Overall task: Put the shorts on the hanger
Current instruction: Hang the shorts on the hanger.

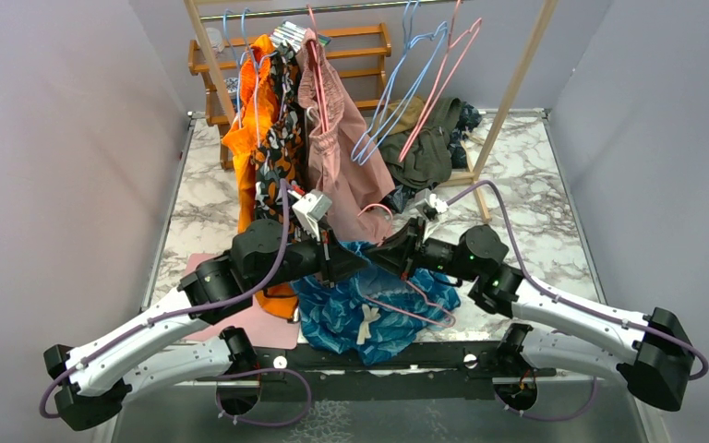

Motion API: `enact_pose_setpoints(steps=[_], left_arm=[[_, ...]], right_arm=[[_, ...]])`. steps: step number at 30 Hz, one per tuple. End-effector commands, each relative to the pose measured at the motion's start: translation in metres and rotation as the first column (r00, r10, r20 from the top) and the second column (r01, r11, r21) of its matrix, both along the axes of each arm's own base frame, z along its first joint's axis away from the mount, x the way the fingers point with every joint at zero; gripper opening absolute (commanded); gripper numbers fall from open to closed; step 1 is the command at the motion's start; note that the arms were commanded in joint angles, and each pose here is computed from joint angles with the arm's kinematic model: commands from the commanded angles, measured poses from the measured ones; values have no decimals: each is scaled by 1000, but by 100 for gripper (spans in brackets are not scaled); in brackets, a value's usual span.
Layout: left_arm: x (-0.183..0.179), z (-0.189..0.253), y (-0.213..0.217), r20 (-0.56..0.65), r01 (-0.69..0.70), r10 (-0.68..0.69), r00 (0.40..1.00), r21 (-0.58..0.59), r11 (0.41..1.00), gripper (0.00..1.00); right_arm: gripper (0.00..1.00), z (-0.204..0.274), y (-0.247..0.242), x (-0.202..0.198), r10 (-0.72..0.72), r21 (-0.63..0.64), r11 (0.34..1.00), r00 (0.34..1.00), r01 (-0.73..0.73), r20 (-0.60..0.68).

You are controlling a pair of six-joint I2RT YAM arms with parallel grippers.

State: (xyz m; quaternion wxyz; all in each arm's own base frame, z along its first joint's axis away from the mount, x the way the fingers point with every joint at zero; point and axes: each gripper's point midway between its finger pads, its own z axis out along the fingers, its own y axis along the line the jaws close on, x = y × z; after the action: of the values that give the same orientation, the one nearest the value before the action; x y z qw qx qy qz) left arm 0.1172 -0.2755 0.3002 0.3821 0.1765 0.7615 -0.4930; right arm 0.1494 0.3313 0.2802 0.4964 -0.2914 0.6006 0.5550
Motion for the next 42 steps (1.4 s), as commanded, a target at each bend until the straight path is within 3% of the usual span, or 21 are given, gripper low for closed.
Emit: enact_pose_setpoints(steps=[1, 8, 11, 19, 22, 23, 24, 34, 42], left_arm=[[-7, 17, -12, 9, 65, -65, 998, -74, 995, 0], [-11, 13, -14, 3, 86, -86, 996, -74, 994, 1], [-13, 13, -13, 2, 94, -94, 996, -75, 993, 14], [-17, 13, -8, 6, 100, -100, 995, -89, 991, 56], [-20, 18, -5, 11, 99, -99, 995, -107, 989, 81], [-21, 20, -4, 15, 101, -99, 995, -113, 988, 96], [-22, 22, -3, 20, 105, -103, 994, -121, 987, 99], [-40, 54, 8, 96, 175, -158, 983, -201, 964, 99], [-65, 103, 22, 254, 298, -231, 939, -271, 915, 99]], right_arm=[[1, 22, 4, -9, 38, 109, 993, 999, -40, 20], [1, 43, -4, -21, 73, 225, 971, 997, -79, 36], [1, 54, -9, -26, 86, 278, 956, 995, -96, 48], [1, 75, -15, -36, 124, 370, 919, 991, -137, 59], [1, 79, -17, -38, 130, 390, 910, 990, -142, 58], [1, 81, -18, -38, 130, 398, 906, 990, -143, 60], [1, 82, -19, -39, 130, 405, 903, 990, -143, 59], [1, 99, -31, -42, 117, 479, 867, 991, -137, 72], [1, 115, -40, -47, 102, 520, 842, 989, -144, 108]])
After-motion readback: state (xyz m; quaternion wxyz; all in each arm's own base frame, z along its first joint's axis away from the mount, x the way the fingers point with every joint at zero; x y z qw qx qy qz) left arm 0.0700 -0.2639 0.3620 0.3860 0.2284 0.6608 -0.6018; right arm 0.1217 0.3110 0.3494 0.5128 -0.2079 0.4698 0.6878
